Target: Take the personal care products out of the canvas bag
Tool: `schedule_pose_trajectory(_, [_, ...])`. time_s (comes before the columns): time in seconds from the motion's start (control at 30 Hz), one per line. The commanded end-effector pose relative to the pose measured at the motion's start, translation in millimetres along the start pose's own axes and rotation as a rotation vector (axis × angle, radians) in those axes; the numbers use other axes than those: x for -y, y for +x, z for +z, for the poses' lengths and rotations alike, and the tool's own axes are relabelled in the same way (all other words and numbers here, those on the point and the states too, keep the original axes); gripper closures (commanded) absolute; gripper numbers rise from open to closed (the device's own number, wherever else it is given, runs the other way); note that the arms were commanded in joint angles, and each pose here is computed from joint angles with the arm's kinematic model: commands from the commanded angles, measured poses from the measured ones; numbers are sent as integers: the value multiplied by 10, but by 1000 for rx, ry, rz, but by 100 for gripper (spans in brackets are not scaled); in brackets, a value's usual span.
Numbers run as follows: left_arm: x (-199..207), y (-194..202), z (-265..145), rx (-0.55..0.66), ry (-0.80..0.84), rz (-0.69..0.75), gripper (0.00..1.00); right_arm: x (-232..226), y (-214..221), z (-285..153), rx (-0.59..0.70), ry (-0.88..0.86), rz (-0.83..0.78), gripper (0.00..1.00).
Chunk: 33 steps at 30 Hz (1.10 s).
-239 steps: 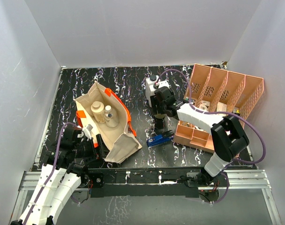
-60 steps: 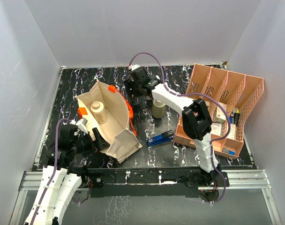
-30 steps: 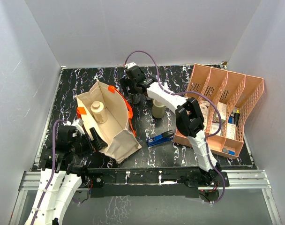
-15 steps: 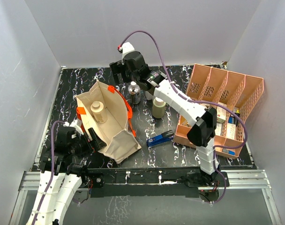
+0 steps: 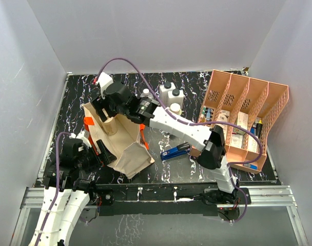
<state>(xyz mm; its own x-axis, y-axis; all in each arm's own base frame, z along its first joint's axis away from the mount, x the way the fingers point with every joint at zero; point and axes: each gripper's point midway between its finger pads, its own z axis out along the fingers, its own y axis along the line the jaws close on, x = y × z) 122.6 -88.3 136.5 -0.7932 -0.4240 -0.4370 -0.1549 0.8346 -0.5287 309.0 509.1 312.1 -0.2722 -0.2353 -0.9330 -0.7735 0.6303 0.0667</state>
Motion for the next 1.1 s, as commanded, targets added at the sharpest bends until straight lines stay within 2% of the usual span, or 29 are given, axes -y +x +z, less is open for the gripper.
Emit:
schedule_pose_trajectory(0.0, [-3,-36,-31,21,-5,6,11,139,54,234,15,46,-14,30])
schedule_pose_trajectory(0.33, [6,-35,-32,21,3,12,11,230,720,629,-121,97,-39,31])
schedule_pose_trajectory(0.67, [12,-33,-36,25,8,12,10,237,1139,886,-197,100,-49,10])
schedule_pose_trajectory(1.07, [10,-34,-40,26,7,13,10,294,1412,1265,-188,129,-72,9])
